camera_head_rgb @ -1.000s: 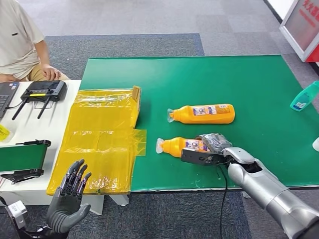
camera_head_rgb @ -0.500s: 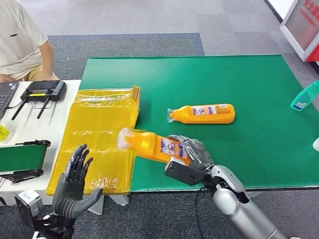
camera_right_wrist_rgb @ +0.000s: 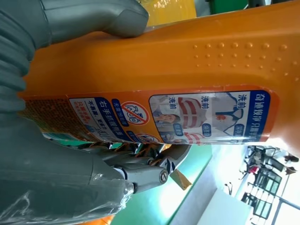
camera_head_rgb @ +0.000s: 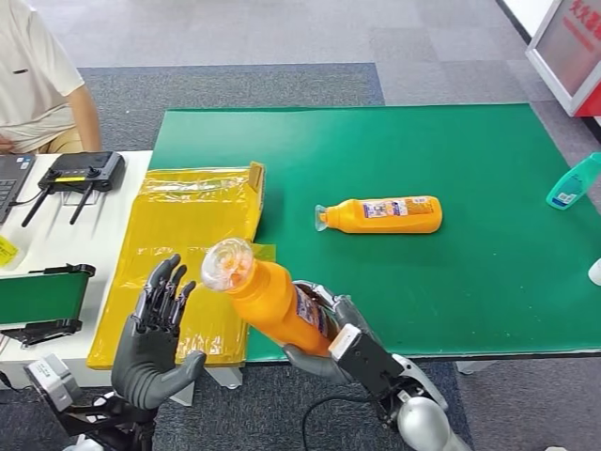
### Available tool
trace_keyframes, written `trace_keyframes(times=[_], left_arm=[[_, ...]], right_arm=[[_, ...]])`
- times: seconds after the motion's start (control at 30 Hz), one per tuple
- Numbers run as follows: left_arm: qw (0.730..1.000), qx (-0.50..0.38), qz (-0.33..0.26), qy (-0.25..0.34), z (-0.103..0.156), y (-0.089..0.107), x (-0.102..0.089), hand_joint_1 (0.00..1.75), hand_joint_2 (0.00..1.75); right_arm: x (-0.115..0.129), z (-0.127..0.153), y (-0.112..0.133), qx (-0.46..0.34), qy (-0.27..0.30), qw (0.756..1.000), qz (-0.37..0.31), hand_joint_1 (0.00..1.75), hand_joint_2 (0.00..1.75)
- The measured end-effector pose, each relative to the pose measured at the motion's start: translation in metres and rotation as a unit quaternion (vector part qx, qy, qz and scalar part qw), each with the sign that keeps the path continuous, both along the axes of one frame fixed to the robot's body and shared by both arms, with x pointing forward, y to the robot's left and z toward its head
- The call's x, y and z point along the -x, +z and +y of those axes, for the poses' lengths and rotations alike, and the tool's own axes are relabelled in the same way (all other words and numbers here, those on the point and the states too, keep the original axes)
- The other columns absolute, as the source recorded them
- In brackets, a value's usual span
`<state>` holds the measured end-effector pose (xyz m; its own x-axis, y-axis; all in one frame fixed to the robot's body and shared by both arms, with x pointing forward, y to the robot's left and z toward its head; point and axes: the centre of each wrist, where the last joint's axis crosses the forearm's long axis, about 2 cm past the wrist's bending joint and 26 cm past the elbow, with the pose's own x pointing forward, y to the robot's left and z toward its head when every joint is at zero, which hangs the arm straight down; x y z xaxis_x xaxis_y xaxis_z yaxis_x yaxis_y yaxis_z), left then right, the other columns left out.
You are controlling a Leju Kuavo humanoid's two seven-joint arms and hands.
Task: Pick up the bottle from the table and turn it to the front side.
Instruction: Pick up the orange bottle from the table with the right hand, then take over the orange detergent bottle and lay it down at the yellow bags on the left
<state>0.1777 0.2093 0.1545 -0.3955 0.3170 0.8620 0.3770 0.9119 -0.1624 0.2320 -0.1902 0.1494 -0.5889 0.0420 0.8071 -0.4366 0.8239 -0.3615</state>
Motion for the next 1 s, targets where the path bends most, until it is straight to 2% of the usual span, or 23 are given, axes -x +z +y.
trace_keyframes(times=[0.3,0.6,0.73,1.0], left_arm=[[1.000,-0.008,-0.001,-0.007,-0.002,0.000,0.001,0.00,1.75],[1.000,-0.018,0.003,-0.013,-0.003,-0.002,0.003,0.00,1.75],[0.999,-0.030,0.018,-0.029,-0.005,-0.002,-0.010,0.00,1.75],[0.997,-0.018,0.024,-0.077,-0.016,-0.001,-0.030,0.00,1.75]], right_arm=[[0.009,0.000,-0.008,-0.008,-0.006,1.000,0.018,1.75,1.75],[0.010,0.002,-0.007,0.023,-0.026,0.999,-0.002,1.75,1.75],[0.007,0.018,0.001,0.035,-0.010,0.998,-0.041,1.75,1.75],[0.003,0.043,0.014,0.031,0.035,0.996,-0.071,1.75,1.75]])
